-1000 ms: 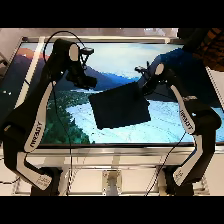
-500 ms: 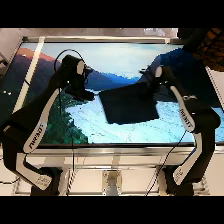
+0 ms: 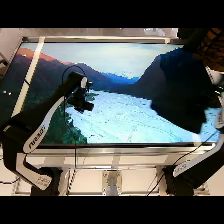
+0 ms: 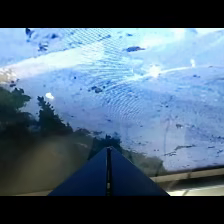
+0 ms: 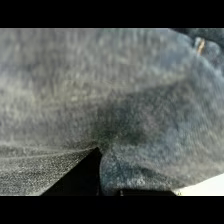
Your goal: Fold the clothes and pants, and hang the long-sleeved shirts on hangers.
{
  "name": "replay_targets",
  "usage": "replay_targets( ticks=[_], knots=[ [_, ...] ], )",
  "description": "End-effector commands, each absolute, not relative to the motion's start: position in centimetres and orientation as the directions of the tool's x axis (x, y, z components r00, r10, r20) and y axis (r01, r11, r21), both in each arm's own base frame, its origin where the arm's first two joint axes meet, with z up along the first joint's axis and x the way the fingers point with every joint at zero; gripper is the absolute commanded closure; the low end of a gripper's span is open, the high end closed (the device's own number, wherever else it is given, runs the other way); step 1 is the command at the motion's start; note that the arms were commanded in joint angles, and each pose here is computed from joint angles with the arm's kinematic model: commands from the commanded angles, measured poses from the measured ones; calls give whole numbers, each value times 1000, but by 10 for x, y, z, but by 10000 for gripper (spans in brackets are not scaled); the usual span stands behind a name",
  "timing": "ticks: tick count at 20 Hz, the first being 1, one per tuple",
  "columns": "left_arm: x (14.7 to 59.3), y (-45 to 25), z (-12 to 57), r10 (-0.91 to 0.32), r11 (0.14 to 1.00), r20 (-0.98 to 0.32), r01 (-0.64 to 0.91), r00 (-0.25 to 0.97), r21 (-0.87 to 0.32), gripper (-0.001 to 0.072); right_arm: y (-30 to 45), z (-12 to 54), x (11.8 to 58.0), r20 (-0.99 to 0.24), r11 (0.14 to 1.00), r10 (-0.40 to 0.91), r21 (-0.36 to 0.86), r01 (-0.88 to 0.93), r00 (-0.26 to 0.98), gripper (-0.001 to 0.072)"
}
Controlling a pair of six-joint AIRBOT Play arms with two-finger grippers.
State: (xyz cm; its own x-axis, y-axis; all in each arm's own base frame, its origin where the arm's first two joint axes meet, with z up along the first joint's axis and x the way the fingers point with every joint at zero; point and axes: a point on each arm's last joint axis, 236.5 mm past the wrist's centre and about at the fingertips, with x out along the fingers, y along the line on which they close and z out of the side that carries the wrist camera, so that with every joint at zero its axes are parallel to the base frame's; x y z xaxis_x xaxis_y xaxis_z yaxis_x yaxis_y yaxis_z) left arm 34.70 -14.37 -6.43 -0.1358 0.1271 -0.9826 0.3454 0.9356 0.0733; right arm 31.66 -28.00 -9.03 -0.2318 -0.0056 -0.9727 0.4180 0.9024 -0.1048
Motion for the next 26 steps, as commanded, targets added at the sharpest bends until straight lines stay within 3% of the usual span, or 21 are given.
replay_targets(
  ticks=[1, 2, 3, 4, 5, 6, 8, 10, 13, 16, 19, 23, 26],
  knots=[
    [347, -152, -77, 88, 939, -988, 341, -125, 41, 687, -348, -72, 214, -967, 716, 74, -119, 688, -245, 693],
    [349, -155, -77, 73, 941, -991, 338, -116, 29, 687, -364, -63, 192, -973, 665, 67, -122, 737, -221, 692],
    [352, -159, -78, 59, 942, -993, 336, -103, 21, 687, -379, -52, 175, -980, 621, 42, -127, 774, -195, 641],
    [355, -161, -78, 48, 942, -995, 334, -90, 15, 687, -393, -39, 160, -987, 576, 6, -128, 807, -160, 441],
    [358, -163, -79, 40, 942, -996, 334, -77, 12, 687, -403, -27, 151, -993, 537, -27, -114, 836, -118, 286],
    [360, -166, -79, 27, 943, -997, 332, -70, 2, 687, -409, -14, 148, -997, 502, -54, -75, 862, -55, 265],
    [360, -167, -79, 25, 943, -997, 332, -68, 1, 687, -408, 7, 161, -994, 467, -67, 46, 883, 87, 269],
    [360, -167, -79, 26, 943, -997, 332, -67, 2, 687, -398, 27, 194, -974, 491, -68, 155, 857, 215, 297],
    [361, -167, -79, 23, 943, -998, 332, -64, 1, 687, -336, 61, 282, -916, 660, 28, 318, 680, 400, 673],
    [361, -167, -79, 25, 943, -998, 332, -65, 2, 687, -229, 80, 366, -898, 859, 129, 314, 405, 422, 692],
    [360, -166, -79, 27, 943, -997, 332, -68, 2, 687, -115, 71, 413, -932, 968, 168, 217, 125, 321, 692],
    [360, -166, -79, 27, 943, -997, 332, -68, 2, 687, 30, 59, 430, -949, 963, 216, 169, -211, 228, 692],
    [360, -166, -79, 27, 943, -997, 332, -68, 2, 687, 103, 35, 416, -971, 928, 200, 145, -344, 129, 692]
  ],
)
